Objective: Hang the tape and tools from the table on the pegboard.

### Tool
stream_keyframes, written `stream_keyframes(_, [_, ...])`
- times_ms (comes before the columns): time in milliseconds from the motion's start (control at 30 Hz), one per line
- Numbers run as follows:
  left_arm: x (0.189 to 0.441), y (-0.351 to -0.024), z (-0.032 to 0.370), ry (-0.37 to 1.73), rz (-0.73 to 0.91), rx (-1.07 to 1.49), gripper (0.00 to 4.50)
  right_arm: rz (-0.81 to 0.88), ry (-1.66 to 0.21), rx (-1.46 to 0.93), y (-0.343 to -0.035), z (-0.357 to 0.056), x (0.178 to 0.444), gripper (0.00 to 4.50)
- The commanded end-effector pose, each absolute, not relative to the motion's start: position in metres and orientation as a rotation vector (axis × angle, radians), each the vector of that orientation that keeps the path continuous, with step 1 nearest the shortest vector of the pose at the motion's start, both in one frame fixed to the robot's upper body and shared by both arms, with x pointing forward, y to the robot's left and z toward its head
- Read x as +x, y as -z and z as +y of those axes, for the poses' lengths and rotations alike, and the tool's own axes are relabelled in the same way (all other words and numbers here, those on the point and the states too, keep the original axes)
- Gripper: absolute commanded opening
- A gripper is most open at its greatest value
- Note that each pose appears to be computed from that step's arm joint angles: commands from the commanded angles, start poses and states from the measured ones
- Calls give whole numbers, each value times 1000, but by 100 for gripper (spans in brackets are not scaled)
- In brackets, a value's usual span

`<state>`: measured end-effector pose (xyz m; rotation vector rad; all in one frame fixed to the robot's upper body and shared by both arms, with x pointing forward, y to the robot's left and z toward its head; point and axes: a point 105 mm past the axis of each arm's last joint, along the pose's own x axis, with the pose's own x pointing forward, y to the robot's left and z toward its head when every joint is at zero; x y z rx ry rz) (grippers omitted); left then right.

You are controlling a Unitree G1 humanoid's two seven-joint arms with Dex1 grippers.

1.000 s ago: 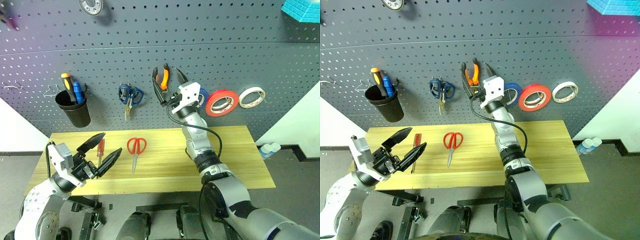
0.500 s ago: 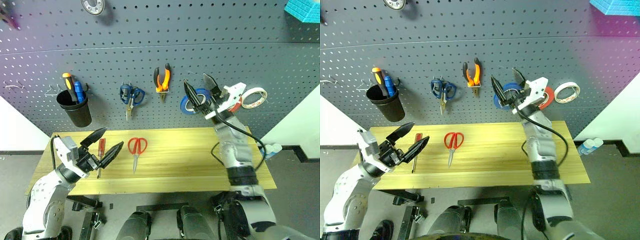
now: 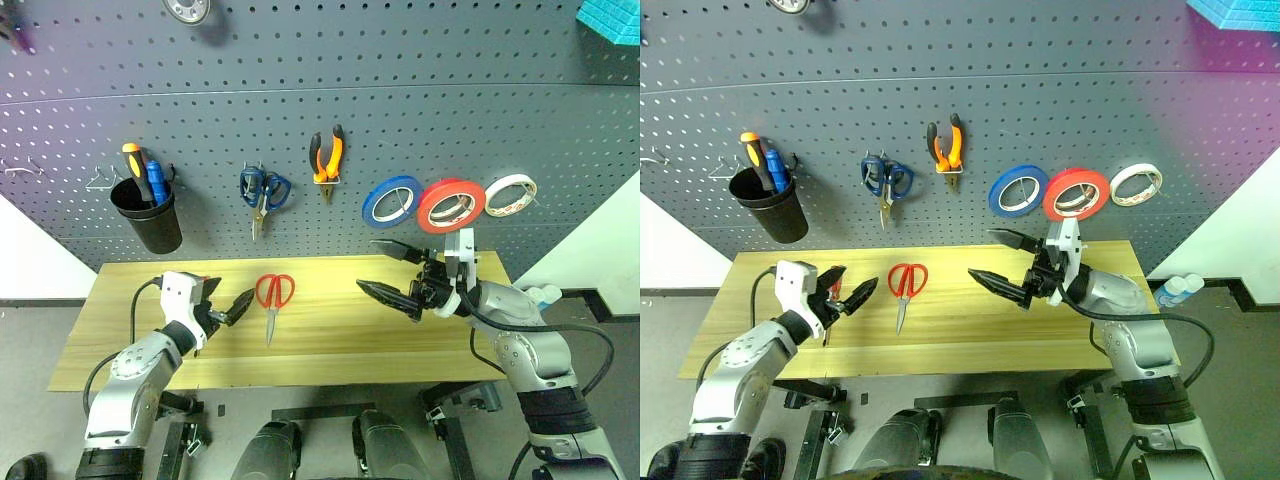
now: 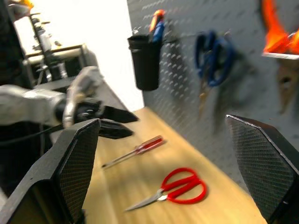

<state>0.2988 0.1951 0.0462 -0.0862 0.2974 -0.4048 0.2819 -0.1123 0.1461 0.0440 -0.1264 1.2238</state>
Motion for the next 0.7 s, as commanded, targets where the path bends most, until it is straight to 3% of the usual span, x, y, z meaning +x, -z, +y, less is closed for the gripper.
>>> stream_keyframes(33, [307,-27,202,307,457,-16,450,-185,-1257,-1,-159,-113,278,448])
stream_keyframes(133, [312,-18,188,305,564,-121,450,-190,-1246,-7,-159,-113,281,448])
stream_keyframes(367, [318,-3,150,285,704,70,450,-199,-1213,-24,-161,-114,287,448])
stream_keyframes(700, [319,7,152,146,788,160,450,-188,-1181,-4,-159,-116,282,448])
